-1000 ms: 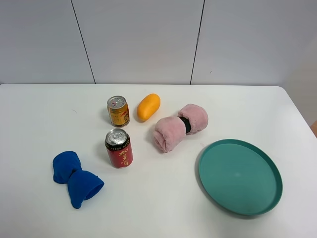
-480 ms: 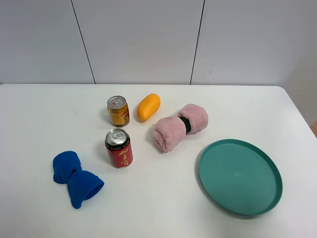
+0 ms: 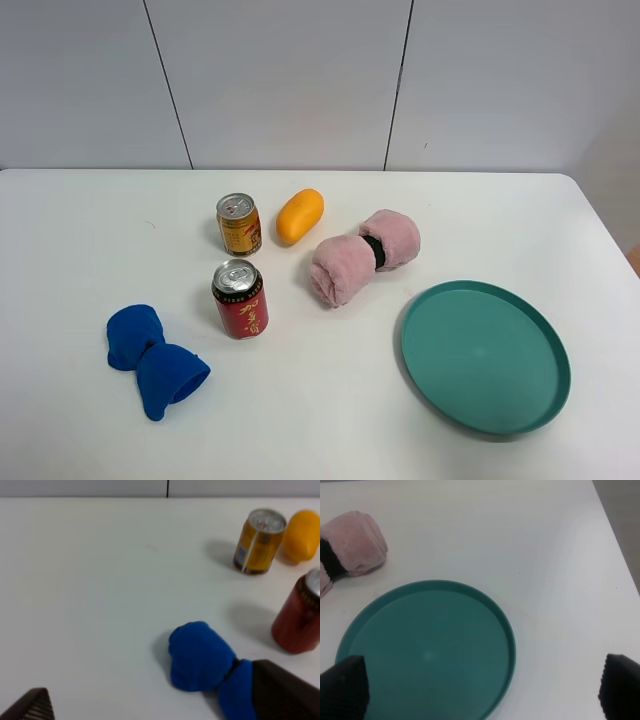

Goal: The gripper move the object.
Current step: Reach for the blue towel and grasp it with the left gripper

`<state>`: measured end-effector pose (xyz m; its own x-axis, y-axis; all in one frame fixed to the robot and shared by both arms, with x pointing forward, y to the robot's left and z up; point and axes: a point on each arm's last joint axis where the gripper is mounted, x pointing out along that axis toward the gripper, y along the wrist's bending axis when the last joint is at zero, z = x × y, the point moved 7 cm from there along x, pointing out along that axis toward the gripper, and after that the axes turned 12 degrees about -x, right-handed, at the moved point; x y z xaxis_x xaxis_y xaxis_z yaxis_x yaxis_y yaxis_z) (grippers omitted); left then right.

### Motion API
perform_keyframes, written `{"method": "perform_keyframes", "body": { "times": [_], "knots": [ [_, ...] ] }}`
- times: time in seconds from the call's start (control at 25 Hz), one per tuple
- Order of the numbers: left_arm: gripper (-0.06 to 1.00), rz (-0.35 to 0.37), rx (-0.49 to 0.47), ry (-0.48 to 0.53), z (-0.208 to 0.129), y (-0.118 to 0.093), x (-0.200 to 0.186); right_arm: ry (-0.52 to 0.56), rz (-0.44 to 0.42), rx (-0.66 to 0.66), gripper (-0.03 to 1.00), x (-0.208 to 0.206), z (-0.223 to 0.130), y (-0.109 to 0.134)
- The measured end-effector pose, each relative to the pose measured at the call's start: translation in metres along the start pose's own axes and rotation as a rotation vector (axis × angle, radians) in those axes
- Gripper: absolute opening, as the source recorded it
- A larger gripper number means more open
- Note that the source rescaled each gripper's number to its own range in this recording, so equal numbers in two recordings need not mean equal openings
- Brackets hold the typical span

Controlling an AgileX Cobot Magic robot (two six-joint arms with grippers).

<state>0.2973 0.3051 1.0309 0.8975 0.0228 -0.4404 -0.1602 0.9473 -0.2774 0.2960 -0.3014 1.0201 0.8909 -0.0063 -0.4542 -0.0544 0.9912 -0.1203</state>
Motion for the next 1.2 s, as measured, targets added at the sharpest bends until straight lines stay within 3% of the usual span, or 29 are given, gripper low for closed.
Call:
{"method": "perform_keyframes", "body": {
  "times": [0.16, 0.4, 0.56, 0.76, 0.92, 1.2],
  "knots": [
    [0.79, 0.008, -0.120, 0.079, 0.025, -0.012, 0.006, 0.000, 0.000, 0.000, 1.00, 0.000, 0.000, 0.000],
    [0.79, 0.078, -0.121, 0.298, 0.064, -0.029, 0.046, 0.000, 0.001, 0.000, 1.00, 0.000, 0.000, 0.000],
    [0.79, 0.151, -0.108, 0.495, 0.067, -0.032, 0.093, 0.000, 0.001, 0.000, 1.00, 0.000, 0.000, 0.000],
    [0.79, 0.216, -0.126, 0.741, 0.044, -0.032, 0.150, 0.000, 0.001, 0.000, 1.00, 0.000, 0.000, 0.000],
    [0.79, 0.235, -0.135, 0.804, 0.030, -0.030, 0.182, 0.000, 0.001, 0.000, 1.00, 0.000, 0.000, 0.000],
    [0.79, 0.201, -0.223, 0.775, 0.025, -0.037, 0.211, 0.000, 0.001, 0.000, 1.00, 0.000, 0.000, 0.000]
  ]
}}
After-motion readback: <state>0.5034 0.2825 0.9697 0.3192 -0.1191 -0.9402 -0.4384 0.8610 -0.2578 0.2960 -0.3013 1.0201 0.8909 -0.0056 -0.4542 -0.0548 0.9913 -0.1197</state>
